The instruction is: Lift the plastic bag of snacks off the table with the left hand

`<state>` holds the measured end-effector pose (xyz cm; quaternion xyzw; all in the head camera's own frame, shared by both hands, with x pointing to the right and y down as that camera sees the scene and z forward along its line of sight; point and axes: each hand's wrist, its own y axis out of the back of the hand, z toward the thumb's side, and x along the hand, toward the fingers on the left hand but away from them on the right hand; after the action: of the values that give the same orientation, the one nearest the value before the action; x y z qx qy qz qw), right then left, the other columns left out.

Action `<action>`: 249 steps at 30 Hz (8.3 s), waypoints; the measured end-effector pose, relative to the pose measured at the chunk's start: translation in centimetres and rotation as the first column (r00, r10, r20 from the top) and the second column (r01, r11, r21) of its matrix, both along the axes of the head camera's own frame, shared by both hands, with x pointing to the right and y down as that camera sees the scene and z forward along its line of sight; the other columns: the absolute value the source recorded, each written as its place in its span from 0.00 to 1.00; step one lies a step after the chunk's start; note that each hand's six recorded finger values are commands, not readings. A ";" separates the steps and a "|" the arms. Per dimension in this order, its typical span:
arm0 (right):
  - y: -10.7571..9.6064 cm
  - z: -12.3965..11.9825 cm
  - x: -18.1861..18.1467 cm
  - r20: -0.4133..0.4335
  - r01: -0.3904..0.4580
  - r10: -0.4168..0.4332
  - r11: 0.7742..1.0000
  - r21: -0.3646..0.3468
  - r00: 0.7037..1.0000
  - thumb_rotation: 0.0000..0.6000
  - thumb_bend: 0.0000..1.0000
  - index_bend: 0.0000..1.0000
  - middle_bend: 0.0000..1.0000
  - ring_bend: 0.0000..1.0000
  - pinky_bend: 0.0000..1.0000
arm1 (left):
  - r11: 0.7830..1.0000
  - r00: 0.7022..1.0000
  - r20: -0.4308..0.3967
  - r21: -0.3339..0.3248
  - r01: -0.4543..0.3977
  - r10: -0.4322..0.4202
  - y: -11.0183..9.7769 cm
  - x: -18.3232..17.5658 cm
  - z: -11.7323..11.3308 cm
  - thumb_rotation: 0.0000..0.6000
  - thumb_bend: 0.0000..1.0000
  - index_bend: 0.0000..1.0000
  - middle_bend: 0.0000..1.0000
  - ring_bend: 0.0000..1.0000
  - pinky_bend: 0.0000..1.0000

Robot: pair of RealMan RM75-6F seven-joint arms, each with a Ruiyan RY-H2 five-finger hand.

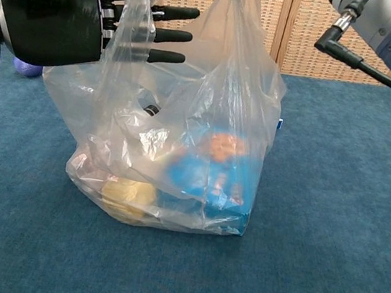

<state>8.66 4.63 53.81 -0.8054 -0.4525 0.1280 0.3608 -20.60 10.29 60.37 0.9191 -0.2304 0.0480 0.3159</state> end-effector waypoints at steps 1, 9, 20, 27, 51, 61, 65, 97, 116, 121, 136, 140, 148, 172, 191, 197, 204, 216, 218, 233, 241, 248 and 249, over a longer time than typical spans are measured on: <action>0.0 0.0 0.0 -0.001 0.000 0.000 1.000 0.001 1.000 1.00 0.81 0.05 0.09 0.00 0.00 | 1.000 1.000 -0.005 0.001 -0.002 0.002 0.1 0.1 -0.1 0.89 0.20 0.13 0.03 0.10 0.07; -0.2 -0.5 0.0 0.006 0.004 -0.004 1.000 0.001 1.000 1.00 0.80 0.05 0.09 0.00 0.00 | 1.000 0.999 -0.048 0.010 -0.003 0.003 0.3 0.3 -0.8 0.89 0.20 0.15 0.05 0.11 0.08; -0.1 -1.4 0.0 0.044 0.014 -0.014 1.000 -0.012 0.999 1.00 0.72 0.05 0.10 0.00 0.00 | 0.999 0.999 -0.046 0.027 0.020 -0.019 -0.6 0.4 -1.0 0.89 0.21 0.15 0.05 0.11 0.09; -0.2 -2.4 0.2 0.097 0.038 -0.033 0.998 -0.046 0.995 1.00 0.61 0.05 0.10 0.00 0.00 | 0.998 0.999 -0.041 0.060 -0.010 0.012 -1.0 -0.6 -1.4 0.89 0.20 0.15 0.05 0.12 0.10; -0.3 -2.9 -0.3 0.118 0.047 -0.038 0.996 -0.075 0.992 1.00 0.59 0.05 0.10 0.00 0.00 | 0.983 0.989 -0.093 0.154 -0.101 0.116 2.1 1.6 -3.0 0.79 0.20 0.00 0.00 0.00 0.00; -0.4 -2.9 -0.2 0.120 0.046 -0.036 0.996 -0.079 0.992 1.00 0.59 0.05 0.10 0.00 0.00 | 0.982 0.996 -0.084 0.187 -0.012 0.028 1.8 2.2 -2.1 0.79 0.20 0.00 0.00 0.00 0.00; -0.3 -2.8 -0.3 0.123 0.048 -0.037 0.995 -0.083 0.992 1.00 0.59 0.05 0.10 0.00 0.00 | 0.984 0.996 -0.085 0.178 -0.010 0.025 1.7 2.4 -2.1 0.79 0.20 0.00 0.00 0.00 0.00; -0.5 -3.0 -1.3 0.091 0.079 -0.071 0.993 -0.086 0.993 1.00 0.59 0.05 0.10 0.00 0.00 | 0.973 0.995 -0.033 0.215 -0.085 0.095 0.4 7.5 -2.4 0.87 0.25 0.00 0.00 0.00 0.00; -0.4 -3.3 -1.8 0.094 0.082 -0.074 0.993 -0.082 0.993 1.00 0.59 0.05 0.10 0.00 0.00 | 0.944 0.992 0.043 0.304 -0.127 0.120 0.4 8.6 -2.4 1.00 0.39 0.00 0.00 0.00 0.03; -0.5 -3.5 -1.9 0.092 0.083 -0.075 0.994 -0.078 0.993 1.00 0.59 0.05 0.11 0.00 0.00 | 0.922 0.989 0.072 0.357 -0.147 0.130 0.2 9.0 -2.6 1.00 0.34 0.00 0.00 0.00 0.05; -0.6 -4.1 -2.5 0.089 0.082 -0.076 0.994 -0.074 0.993 1.00 0.59 0.05 0.10 0.00 0.00 | 0.867 0.982 0.148 0.468 -0.172 0.115 0.2 10.0 -3.5 1.00 0.20 0.00 0.00 0.00 0.04; -0.5 -4.0 -2.6 0.086 0.083 -0.076 0.994 -0.076 0.993 1.00 0.59 0.05 0.10 0.00 0.00 | 0.869 0.980 0.156 0.459 -0.184 0.125 0.4 10.1 -3.5 1.00 0.07 0.00 0.00 0.00 0.00; -0.4 -4.0 -2.6 0.085 0.084 -0.078 0.994 -0.074 0.993 1.00 0.59 0.05 0.10 0.00 0.00 | 0.878 0.976 0.168 0.436 -0.198 0.137 0.6 10.3 -3.1 1.00 0.00 0.00 0.00 0.00 0.00; -0.3 -4.2 -3.0 0.086 0.092 -0.085 0.993 -0.073 0.993 1.00 0.58 0.05 0.11 0.00 0.00 | 0.898 0.985 0.108 0.408 -0.166 0.133 0.2 10.7 -3.9 0.56 0.00 0.00 0.00 0.00 0.00; -0.4 -4.7 -3.4 0.084 0.092 -0.086 0.993 -0.071 0.993 1.00 0.58 0.05 0.11 0.00 0.00 | 0.897 0.994 0.054 0.428 -0.108 0.094 -0.2 11.1 -4.1 0.56 0.00 0.00 0.00 0.00 0.00; -0.6 -4.6 -3.1 0.087 0.080 -0.074 0.994 -0.072 0.993 1.00 0.57 0.05 0.11 0.00 0.00 | 0.901 0.996 0.038 0.425 -0.088 0.079 0.1 11.2 -3.9 0.56 0.00 0.00 0.00 0.00 0.00; -1.0 -4.8 -2.6 0.100 0.064 -0.056 0.995 -0.075 0.993 1.00 0.58 0.05 0.11 0.00 0.00 | 0.924 0.999 0.005 0.380 -0.046 0.048 0.0 10.7 -3.1 0.51 0.00 0.00 0.00 0.00 0.00; -0.5 -5.0 -2.3 0.111 0.084 -0.074 0.992 -0.092 0.991 1.00 0.57 0.05 0.11 0.00 0.00 | 0.928 1.000 -0.026 0.373 -0.006 0.016 -0.3 10.7 -3.0 0.50 0.00 0.00 0.00 0.00 0.00; -0.3 -5.1 -2.3 0.112 0.092 -0.081 0.991 -0.100 0.990 1.00 0.57 0.05 0.11 0.00 0.00 | 0.928 1.000 -0.024 0.374 -0.004 0.015 -0.3 10.7 -3.0 0.49 0.00 0.00 0.00 0.00 0.00; 0.3 -5.6 -3.2 0.111 0.135 -0.122 0.984 -0.113 0.986 1.00 0.56 0.05 0.11 0.00 0.00 | 0.920 1.000 -0.013 0.392 -0.011 0.018 -0.4 11.2 -3.2 0.74 0.03 0.00 0.00 0.00 0.00; 0.2 -5.6 -3.5 0.109 0.132 -0.119 0.984 -0.119 0.987 1.00 0.55 0.05 0.11 0.00 0.00 | 0.889 1.000 0.026 0.457 -0.020 0.009 -0.7 11.4 -3.4 1.00 0.08 0.00 0.00 0.00 0.00; 0.3 -5.5 -4.1 0.108 0.137 -0.123 0.983 -0.125 0.986 1.00 0.55 0.05 0.11 0.00 0.00 | 0.848 0.997 0.081 0.529 -0.049 0.007 -0.8 11.7 -3.6 1.00 0.14 0.00 0.00 0.00 0.00; 0.4 -5.5 -4.2 0.108 0.139 -0.126 0.982 -0.126 0.986 1.00 0.55 0.05 0.11 0.00 0.00 | 0.844 0.996 0.086 0.533 -0.052 0.006 -0.8 11.8 -3.6 1.00 0.14 0.00 0.00 0.00 0.00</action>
<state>4.45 5.01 48.29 -0.8614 -0.4057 0.0930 0.2911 -8.79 9.45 56.80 0.9714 -0.2334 0.0240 0.0370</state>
